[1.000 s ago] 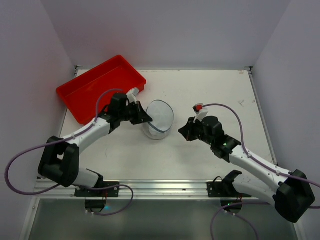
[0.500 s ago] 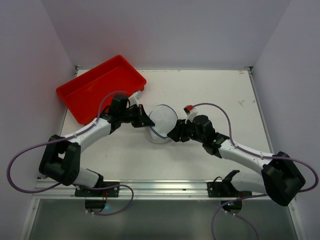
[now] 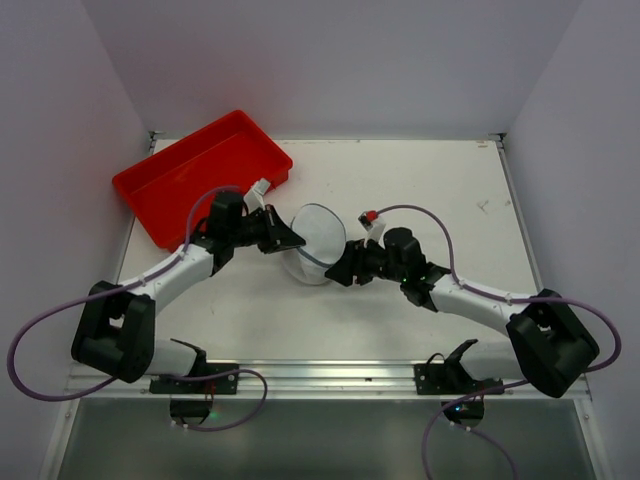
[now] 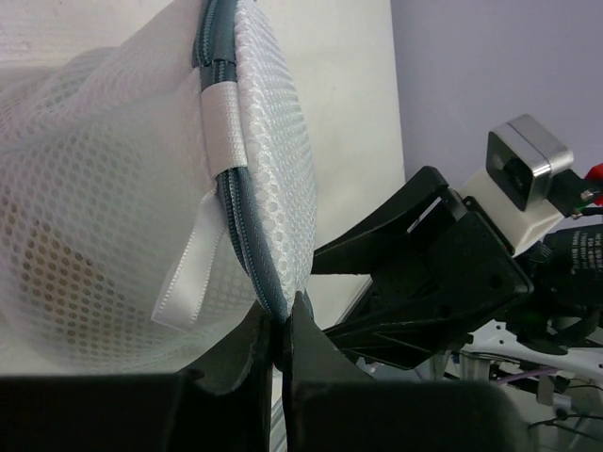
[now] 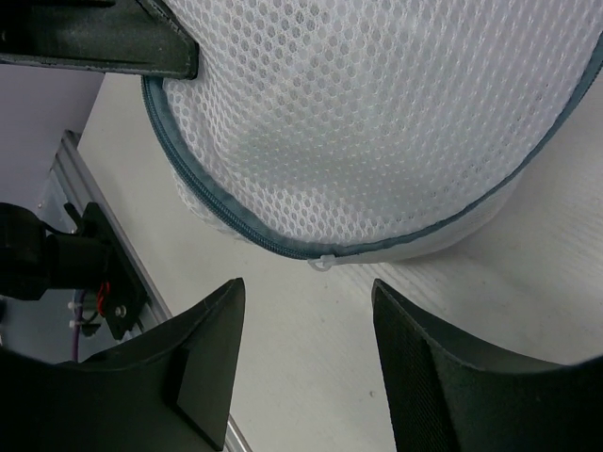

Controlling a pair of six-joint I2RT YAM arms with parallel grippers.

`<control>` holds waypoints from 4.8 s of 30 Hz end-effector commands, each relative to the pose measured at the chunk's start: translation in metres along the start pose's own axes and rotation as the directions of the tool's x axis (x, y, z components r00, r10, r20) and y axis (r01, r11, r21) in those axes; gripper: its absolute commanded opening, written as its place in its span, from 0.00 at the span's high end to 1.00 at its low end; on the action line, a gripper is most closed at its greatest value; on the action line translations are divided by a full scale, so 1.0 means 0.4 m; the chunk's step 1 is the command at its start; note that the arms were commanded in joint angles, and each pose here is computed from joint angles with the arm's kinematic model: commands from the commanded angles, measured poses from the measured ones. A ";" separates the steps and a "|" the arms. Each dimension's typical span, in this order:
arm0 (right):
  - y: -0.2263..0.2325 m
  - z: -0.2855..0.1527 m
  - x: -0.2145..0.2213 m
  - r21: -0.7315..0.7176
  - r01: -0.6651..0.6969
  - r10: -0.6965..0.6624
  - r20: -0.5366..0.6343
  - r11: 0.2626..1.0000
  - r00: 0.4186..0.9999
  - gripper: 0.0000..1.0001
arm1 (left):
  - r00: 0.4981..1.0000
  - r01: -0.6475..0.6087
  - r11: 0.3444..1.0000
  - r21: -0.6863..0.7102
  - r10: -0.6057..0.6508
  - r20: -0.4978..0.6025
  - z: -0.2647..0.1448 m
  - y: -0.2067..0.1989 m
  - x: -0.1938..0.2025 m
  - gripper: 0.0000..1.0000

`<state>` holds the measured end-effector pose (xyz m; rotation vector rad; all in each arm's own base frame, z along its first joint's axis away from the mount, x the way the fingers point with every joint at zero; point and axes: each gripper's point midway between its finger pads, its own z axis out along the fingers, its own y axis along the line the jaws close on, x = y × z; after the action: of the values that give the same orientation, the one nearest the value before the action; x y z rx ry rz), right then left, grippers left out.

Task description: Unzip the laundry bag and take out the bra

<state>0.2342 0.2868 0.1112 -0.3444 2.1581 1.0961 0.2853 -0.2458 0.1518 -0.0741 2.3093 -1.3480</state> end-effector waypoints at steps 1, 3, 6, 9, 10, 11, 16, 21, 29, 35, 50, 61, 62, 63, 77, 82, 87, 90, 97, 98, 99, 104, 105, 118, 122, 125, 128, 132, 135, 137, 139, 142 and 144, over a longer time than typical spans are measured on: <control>0.038 -0.005 -0.038 -0.076 0.035 -0.032 0.045 0.996 0.998 0.41 | 0.999 0.008 0.992 0.128 -0.013 0.044 -0.024 -0.077 -0.023 1.00; 0.038 -0.003 -0.039 -0.093 0.034 -0.030 0.044 0.995 0.999 0.41 | 0.999 0.007 0.989 0.145 -0.012 0.033 -0.026 -0.083 -0.018 1.00; 0.040 -0.003 -0.044 -0.116 0.040 -0.035 0.047 0.992 0.998 0.41 | 1.000 0.004 0.988 0.153 -0.008 0.025 -0.031 -0.086 -0.010 1.00; 0.038 0.000 -0.046 -0.128 0.039 -0.035 0.040 0.991 0.999 0.41 | 1.000 -0.002 0.987 0.163 -0.003 0.027 -0.038 -0.093 -0.006 1.00; 0.035 0.002 -0.047 -0.125 0.037 -0.032 0.041 0.991 0.999 0.41 | 1.000 -0.005 0.985 0.170 0.001 0.024 -0.041 -0.099 -0.005 1.00; 0.034 0.002 -0.053 -0.127 0.034 -0.028 0.048 0.991 0.998 0.41 | 1.000 -0.005 0.985 0.171 0.000 0.024 -0.041 -0.100 -0.005 1.00; 0.043 0.005 -0.054 -0.163 0.039 -0.033 0.038 0.986 0.999 0.40 | 1.000 -0.014 0.981 0.194 0.009 0.027 -0.049 -0.118 -0.007 1.00; 0.064 0.006 -0.049 -0.225 0.058 -0.051 0.036 0.973 0.998 0.41 | 1.000 -0.013 0.976 0.217 0.007 0.030 -0.054 -0.132 -0.009 1.00; 0.089 -0.001 -0.049 -0.286 0.077 -0.064 0.055 0.955 0.996 0.47 | 0.999 -0.012 0.977 0.212 0.004 0.037 -0.054 -0.128 -0.009 1.00; 0.079 0.004 -0.049 -0.271 0.064 -0.052 0.054 0.960 0.997 0.58 | 0.999 -0.016 0.976 0.219 0.008 0.036 -0.056 -0.135 -0.010 1.00; 0.055 0.014 -0.044 -0.234 0.025 -0.014 0.047 0.972 0.999 0.87 | 0.999 -0.022 0.974 0.224 0.014 0.037 -0.063 -0.146 -0.014 1.00; -0.022 -0.045 -0.072 -0.027 0.006 -0.003 0.101 1.000 0.995 1.00 | 0.999 -0.048 0.991 0.126 0.047 0.006 -0.072 -0.068 -0.024 1.00; -0.028 -0.051 -0.083 0.002 0.013 -0.013 0.109 1.000 0.994 1.00 | 0.997 -0.078 0.990 0.121 0.077 0.008 -0.071 -0.064 -0.033 1.00; -0.039 -0.058 -0.086 0.035 0.018 -0.021 0.108 0.999 0.994 1.00 | 0.997 -0.074 0.992 0.103 0.076 -0.011 -0.071 -0.052 -0.026 1.00; 0.056 -0.086 -0.085 0.116 0.112 -0.117 0.035 0.987 0.993 1.00 | 0.980 -0.188 0.977 -0.103 0.180 -0.078 -0.041 0.049 -0.081 0.61; 0.150 -0.021 -0.104 0.044 -0.004 0.002 0.043 0.999 0.999 1.00 | 0.995 -0.100 0.988 -0.117 0.100 -0.001 -0.056 0.030 -0.091 0.10; 0.186 0.046 -0.109 0.037 -0.036 0.033 0.075 0.999 0.997 1.00 | 0.991 0.021 0.983 -0.184 0.004 0.132 -0.124 0.021 -0.071 0.00; 0.203 0.076 -0.104 0.029 -0.032 0.030 0.061 0.999 0.998 1.00 | 0.973 0.085 0.973 -0.214 -0.035 0.229 -0.161 0.031 -0.059 0.00; 0.195 0.107 -0.076 0.044 -0.024 0.022 0.041 0.999 0.999 1.00 | 0.986 0.081 0.984 -0.158 -0.055 0.160 -0.094 -0.009 0.023 0.08; 0.193 0.107 -0.076 0.046 -0.024 0.022 0.043 0.999 0.999 1.00 | 0.990 0.071 0.985 -0.160 -0.050 0.132 -0.071 -0.014 0.040 0.10; 0.195 0.107 -0.078 0.046 -0.022 0.020 0.046 0.999 0.999 1.00 | 0.990 0.070 0.983 -0.169 -0.049 0.129 -0.062 -0.011 0.041 0.12; 0.194 0.105 -0.078 0.048 -0.016 0.014 0.046 0.999 0.999 1.00 | 0.993 0.075 0.986 -0.149 -0.060 0.104 -0.016 -0.013 0.052 0.32; 0.194 0.104 -0.078 0.048 -0.016 0.014 0.046 0.999 0.999 1.00 | 0.992 0.076 0.985 -0.153 -0.059 0.109 -0.013 -0.011 0.046 0.38; 0.005 -0.031 -0.030 0.260 0.002 -0.016 0.052 0.966 0.999 1.00 | 0.997 0.001 0.974 -0.225 0.018 0.081 -0.019 0.062 -0.015 1.00; -0.036 -0.091 -0.054 0.287 0.004 -0.029 0.085 0.958 0.996 1.00 | 0.993 -0.114 0.958 -0.264 0.112 -0.022 -0.038 0.100 -0.037 1.00; -0.014 -0.084 -0.052 0.240 0.029 -0.044 0.059 0.970 0.997 1.00 | 0.977 -0.212 0.937 -0.278 0.193 -0.094 -0.035 0.102 -0.064 0.97; 0.034 -0.048 -0.029 0.166 0.017 -0.017 -0.004 0.986 1.000 1.00 | 0.961 -0.274 0.932 -0.238 0.254 -0.112 -0.024 0.072 -0.096 0.82; 0.160 0.015 -0.073 0.033 0.004 -0.005 0.018 0.999 1.000 1.00 | 0.967 -0.255 0.941 -0.224 0.247 -0.066 -0.029 0.035 -0.123 0.28; 0.205 0.054 -0.098 -0.013 -0.021 0.021 0.015 1.000 1.000 1.00 | 0.988 -0.149 0.954 -0.259 0.151 -0.012 -0.051 0.051 -0.093 0.01; 0.200 0.077 -0.108 0.001 -0.029 0.029 0.023 1.000 0.999 1.00 | 0.994 -0.079 0.964 -0.252 0.094 0.048 -0.071 0.037 -0.083 0.00; 0.206 0.088 -0.128 -0.002 -0.026 0.026 0.044 1.000 0.999 1.00 | 0.995 -0.006 0.971 -0.238 0.029 0.093 -0.081 0.049 -0.051 0.00; 0.204 0.105 -0.126 -0.002 -0.026 0.026 0.034 1.000 0.999 1.00 | 0.995 0.031 0.978 -0.206 -0.010 0.099 -0.075 0.051 -0.006 0.04; 0.204 0.111 -0.121 -0.006 -0.028 0.028 0.025 1.000 0.999 1.00 | 0.996 0.031 0.983 -0.183 -0.014 0.093 -0.066 0.040 0.008 0.08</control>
<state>0.2418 0.3542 0.1531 -0.3046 2.2108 1.0524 0.2705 -0.2031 0.1358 -0.1637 2.4284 -1.0276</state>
